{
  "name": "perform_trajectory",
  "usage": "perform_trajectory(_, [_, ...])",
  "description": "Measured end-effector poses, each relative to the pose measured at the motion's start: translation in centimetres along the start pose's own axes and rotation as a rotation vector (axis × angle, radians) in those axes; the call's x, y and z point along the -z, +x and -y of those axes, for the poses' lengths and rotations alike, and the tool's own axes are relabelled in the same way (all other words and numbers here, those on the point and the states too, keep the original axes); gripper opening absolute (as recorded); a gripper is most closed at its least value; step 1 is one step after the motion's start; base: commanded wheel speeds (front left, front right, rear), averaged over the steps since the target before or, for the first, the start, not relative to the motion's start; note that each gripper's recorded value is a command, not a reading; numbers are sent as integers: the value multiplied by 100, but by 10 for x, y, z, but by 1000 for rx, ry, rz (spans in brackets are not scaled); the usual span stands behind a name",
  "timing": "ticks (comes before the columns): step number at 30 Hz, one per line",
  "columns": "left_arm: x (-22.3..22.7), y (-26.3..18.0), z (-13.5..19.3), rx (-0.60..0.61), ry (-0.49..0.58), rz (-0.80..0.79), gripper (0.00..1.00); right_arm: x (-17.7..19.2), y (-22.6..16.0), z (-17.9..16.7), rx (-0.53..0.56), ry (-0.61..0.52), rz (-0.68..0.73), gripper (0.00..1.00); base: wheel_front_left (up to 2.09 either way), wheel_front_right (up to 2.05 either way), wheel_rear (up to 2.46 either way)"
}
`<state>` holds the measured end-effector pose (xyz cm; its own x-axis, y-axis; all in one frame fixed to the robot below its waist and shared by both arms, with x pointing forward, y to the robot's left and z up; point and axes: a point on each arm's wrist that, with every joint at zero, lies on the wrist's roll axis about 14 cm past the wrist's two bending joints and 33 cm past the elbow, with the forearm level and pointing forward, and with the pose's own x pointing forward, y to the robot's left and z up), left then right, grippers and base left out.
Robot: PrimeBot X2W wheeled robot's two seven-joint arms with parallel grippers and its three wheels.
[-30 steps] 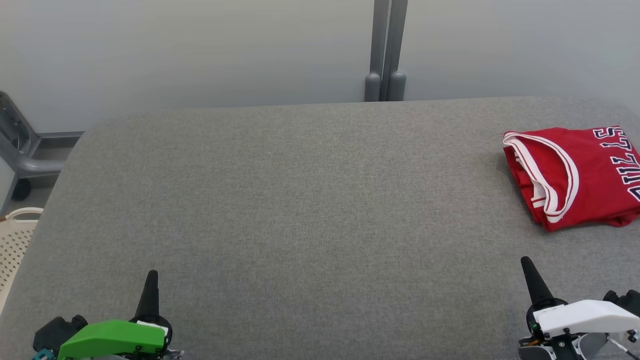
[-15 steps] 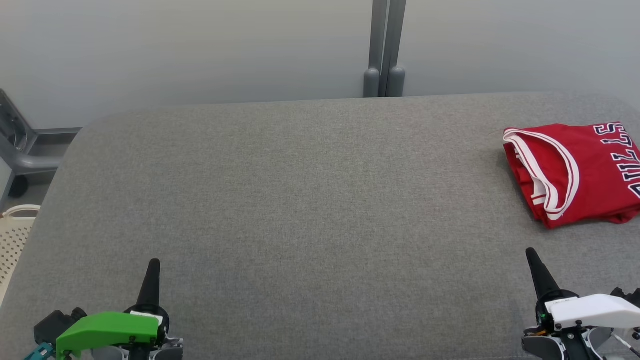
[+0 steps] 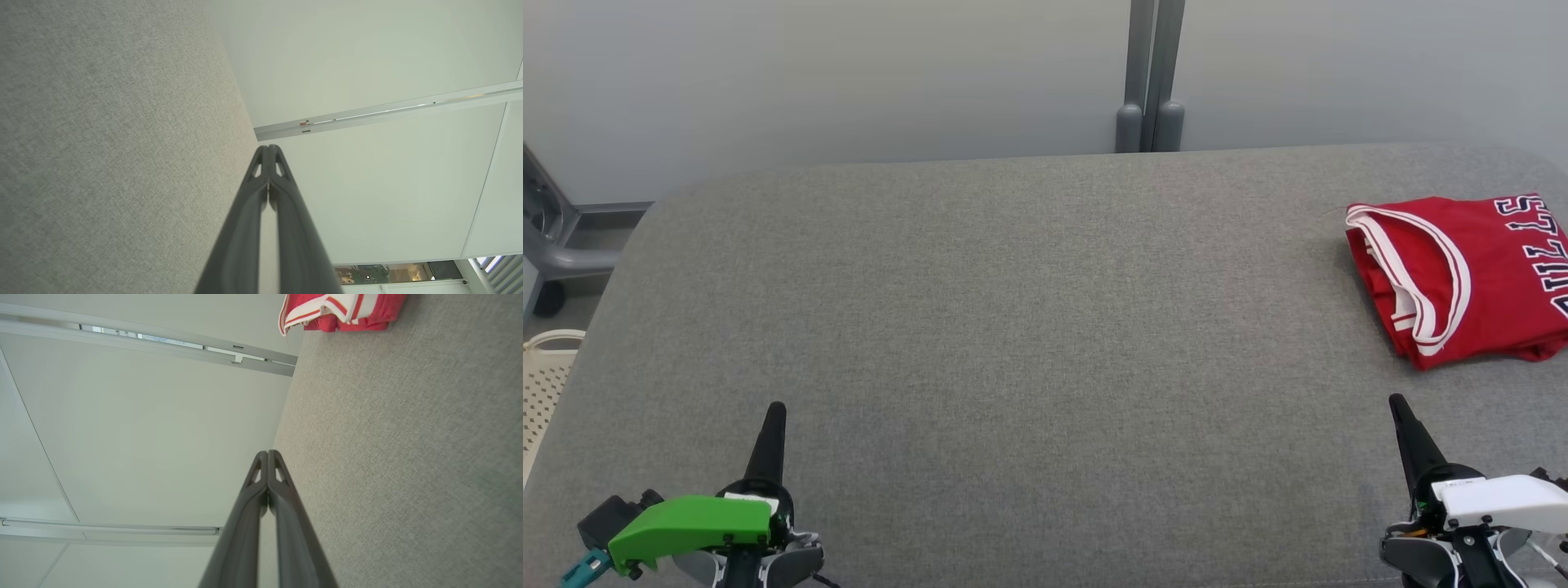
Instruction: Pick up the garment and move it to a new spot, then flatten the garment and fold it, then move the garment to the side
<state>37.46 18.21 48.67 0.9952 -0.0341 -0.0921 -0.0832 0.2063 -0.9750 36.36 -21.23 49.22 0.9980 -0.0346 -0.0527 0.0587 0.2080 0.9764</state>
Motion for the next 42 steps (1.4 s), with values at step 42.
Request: perform_trajectory(42, [1, 15, 20, 82, -206, -14, 0, -12, 7, -8, -43, 216, 26, 0, 0, 0, 0])
